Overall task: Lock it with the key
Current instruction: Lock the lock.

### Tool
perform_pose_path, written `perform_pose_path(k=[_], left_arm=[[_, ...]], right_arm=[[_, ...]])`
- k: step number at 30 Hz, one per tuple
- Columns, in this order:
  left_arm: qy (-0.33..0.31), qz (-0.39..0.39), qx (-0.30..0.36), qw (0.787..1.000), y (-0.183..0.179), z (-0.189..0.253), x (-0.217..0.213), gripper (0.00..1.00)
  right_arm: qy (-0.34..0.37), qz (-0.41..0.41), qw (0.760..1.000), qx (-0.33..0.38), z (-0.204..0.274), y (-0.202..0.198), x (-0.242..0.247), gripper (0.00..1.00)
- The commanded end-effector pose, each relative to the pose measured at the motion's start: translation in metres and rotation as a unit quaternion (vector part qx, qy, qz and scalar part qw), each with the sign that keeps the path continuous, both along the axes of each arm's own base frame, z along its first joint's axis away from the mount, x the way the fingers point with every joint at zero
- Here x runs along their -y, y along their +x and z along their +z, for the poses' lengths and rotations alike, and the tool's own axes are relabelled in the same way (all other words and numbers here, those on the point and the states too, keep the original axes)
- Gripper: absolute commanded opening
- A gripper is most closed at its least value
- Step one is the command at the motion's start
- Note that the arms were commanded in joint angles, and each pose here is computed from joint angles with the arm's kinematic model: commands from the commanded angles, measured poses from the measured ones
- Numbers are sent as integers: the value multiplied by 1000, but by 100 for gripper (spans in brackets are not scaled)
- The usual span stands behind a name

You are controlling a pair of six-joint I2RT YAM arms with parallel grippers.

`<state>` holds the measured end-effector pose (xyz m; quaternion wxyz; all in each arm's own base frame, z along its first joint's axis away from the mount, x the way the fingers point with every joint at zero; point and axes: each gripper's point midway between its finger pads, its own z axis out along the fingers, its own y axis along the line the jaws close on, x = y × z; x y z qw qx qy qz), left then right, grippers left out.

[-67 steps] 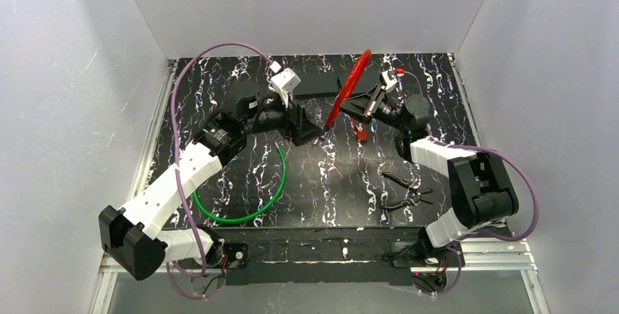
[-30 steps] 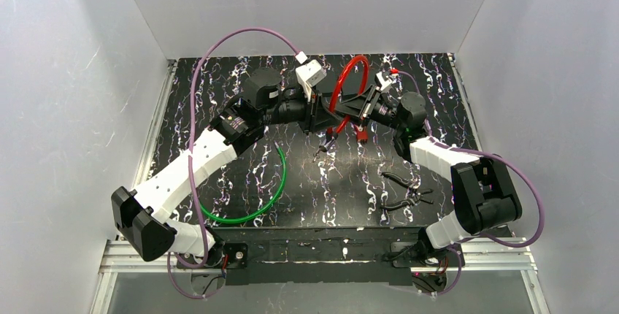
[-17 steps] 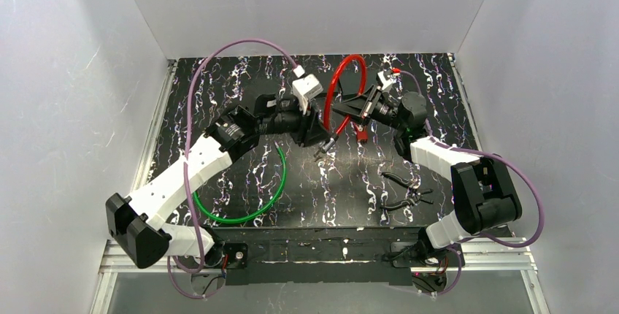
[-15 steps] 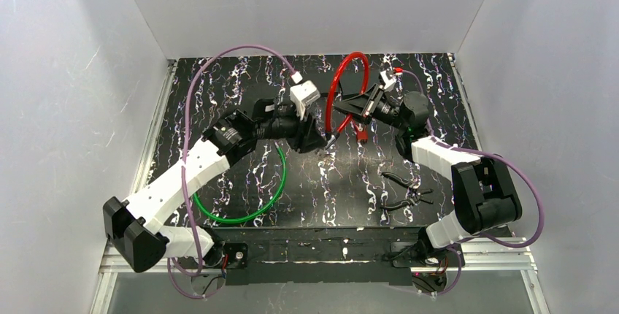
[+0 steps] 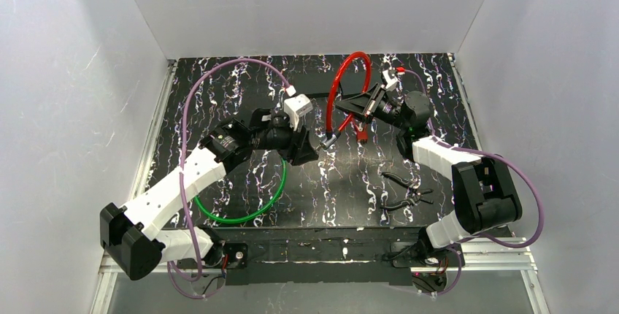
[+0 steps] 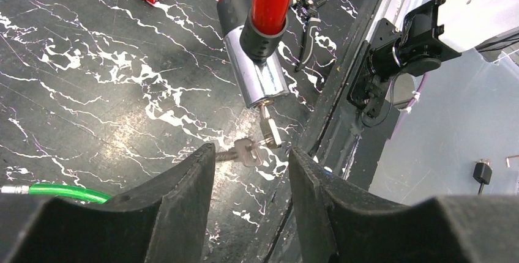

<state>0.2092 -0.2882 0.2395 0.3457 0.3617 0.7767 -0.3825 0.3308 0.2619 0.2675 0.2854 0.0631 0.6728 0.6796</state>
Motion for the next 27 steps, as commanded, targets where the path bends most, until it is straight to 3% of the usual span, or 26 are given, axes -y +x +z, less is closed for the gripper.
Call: perform_pose_path(k=[1,7,15,27], left_arm=[[-20,-5,5,1000,1,15,5,45],[-19,-2,-3,1000,5,14,9,41],[-7,6,-21,1000,2,-2,9,1],[12,23,-76,997,-20,-37,-5,0]], right_arm=[[10,-5,998,63,33,-1,0,1],[3,-3,998,62,30,-1,0,1],[-11,-9,999,50,25,4,0,1],[-29,-65,996,55,34,42,23,1]])
